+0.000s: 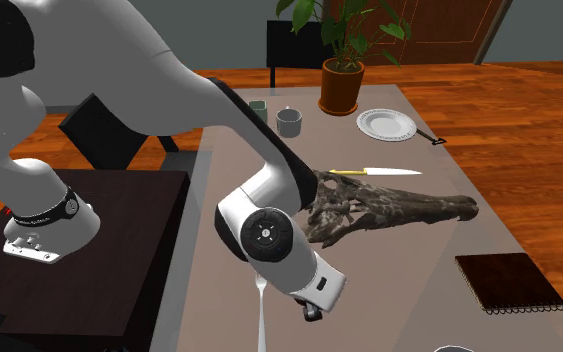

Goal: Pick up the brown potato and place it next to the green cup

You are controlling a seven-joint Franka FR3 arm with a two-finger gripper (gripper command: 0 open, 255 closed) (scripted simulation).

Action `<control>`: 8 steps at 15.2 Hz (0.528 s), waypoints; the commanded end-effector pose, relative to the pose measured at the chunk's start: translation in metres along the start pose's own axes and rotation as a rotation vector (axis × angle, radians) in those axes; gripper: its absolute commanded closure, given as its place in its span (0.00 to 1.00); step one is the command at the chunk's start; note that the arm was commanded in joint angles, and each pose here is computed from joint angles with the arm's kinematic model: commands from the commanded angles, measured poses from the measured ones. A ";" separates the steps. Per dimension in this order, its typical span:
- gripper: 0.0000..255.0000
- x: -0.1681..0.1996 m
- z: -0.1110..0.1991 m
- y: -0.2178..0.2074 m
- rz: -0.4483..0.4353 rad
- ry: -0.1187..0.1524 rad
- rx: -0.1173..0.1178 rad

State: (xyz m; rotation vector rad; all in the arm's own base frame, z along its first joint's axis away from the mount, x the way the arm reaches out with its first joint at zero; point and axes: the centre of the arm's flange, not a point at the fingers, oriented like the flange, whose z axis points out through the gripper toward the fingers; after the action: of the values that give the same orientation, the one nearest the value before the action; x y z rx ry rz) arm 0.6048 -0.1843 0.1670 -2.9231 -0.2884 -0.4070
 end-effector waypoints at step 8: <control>1.00 0.014 -0.045 -0.008 0.000 0.000 0.000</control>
State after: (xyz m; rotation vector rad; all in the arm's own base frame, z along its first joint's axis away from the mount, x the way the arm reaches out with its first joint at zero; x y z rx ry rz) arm 0.6052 -0.1842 0.2080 -2.9231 -0.2888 -0.4074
